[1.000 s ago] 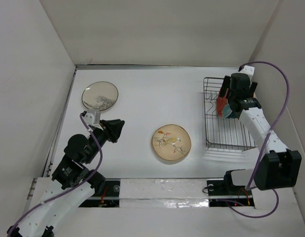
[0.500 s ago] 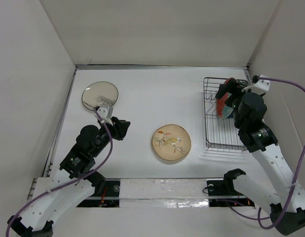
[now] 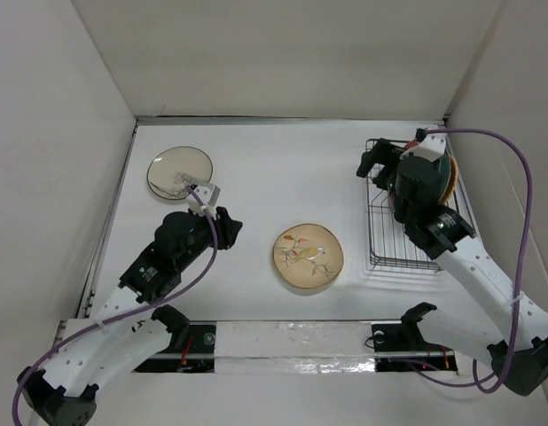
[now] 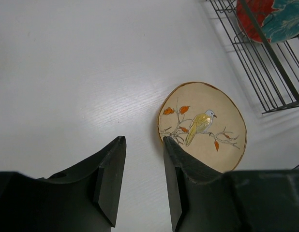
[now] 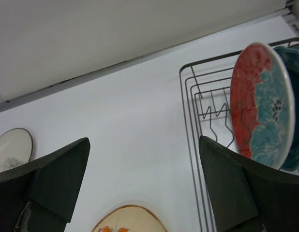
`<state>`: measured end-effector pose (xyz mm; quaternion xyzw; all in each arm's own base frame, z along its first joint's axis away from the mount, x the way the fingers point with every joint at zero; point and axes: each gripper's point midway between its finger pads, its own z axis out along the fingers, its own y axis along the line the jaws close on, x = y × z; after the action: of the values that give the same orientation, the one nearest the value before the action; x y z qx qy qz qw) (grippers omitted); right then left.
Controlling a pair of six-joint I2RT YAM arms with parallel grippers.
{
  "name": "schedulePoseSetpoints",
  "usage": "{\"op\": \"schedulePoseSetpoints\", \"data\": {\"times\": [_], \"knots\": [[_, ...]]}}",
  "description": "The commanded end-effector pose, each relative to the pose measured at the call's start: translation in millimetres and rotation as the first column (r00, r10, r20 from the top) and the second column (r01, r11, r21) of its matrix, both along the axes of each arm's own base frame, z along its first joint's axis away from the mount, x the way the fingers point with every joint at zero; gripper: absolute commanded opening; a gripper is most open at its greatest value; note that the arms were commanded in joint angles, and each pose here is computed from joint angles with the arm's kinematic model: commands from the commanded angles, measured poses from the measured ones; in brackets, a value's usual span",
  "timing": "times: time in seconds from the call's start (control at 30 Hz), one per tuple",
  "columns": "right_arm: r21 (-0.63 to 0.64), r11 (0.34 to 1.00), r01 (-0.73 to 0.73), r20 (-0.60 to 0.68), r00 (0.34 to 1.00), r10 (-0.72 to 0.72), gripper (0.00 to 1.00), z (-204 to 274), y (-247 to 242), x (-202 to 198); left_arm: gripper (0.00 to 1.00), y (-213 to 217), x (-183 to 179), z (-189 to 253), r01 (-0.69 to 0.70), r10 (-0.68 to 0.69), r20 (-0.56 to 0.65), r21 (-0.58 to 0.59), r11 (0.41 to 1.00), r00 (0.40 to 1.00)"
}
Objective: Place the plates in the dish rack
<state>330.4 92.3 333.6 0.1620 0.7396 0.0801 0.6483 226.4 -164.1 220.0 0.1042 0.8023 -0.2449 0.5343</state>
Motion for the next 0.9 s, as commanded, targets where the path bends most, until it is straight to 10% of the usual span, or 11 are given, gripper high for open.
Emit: {"op": "schedulePoseSetpoints", "data": {"times": [0.0, 0.53, 0.63, 0.67, 0.73, 0.87], "knots": [[0.094, 0.995, 0.027, 0.037, 0.999, -0.031, 1.00, 29.0, 10.2, -2.8, 0.34, -7.9, -2.6, 21.2, 0.041, -0.040, 0.027, -0.042, 0.998, 0.999], [0.100, 0.995, -0.011, 0.074, 0.997, 0.003, 0.98, 66.9, 54.5, -29.0, 0.36, -5.7, -5.6, 25.0, 0.035, -0.033, 0.039, -0.063, 0.997, 0.999], [0.067, 0.997, -0.028, 0.074, 0.997, 0.023, 0.71, 64.4, 56.8, -28.1, 0.36, -3.5, -3.0, 21.2, 0.014, -0.013, 0.026, -0.053, 0.998, 1.000], [0.045, 0.998, -0.039, 0.073, 0.997, 0.035, 0.36, 64.0, 58.1, -27.7, 0.36, -3.1, -2.2, 20.4, 0.009, -0.008, 0.023, -0.052, 0.999, 1.000], [0.032, 0.996, -0.082, 0.064, 0.995, 0.079, 0.06, 61.1, 66.2, -29.7, 0.36, -3.4, -1.8, 18.5, 0.009, -0.008, 0.018, -0.048, 0.999, 1.000], [0.007, 0.978, -0.208, 0.034, 0.978, 0.208, 0.00, 42.7, 87.7, -40.1, 0.29, -5.0, -0.4, 16.8, 0.005, -0.005, 0.004, -0.053, 0.999, 1.000]]}}
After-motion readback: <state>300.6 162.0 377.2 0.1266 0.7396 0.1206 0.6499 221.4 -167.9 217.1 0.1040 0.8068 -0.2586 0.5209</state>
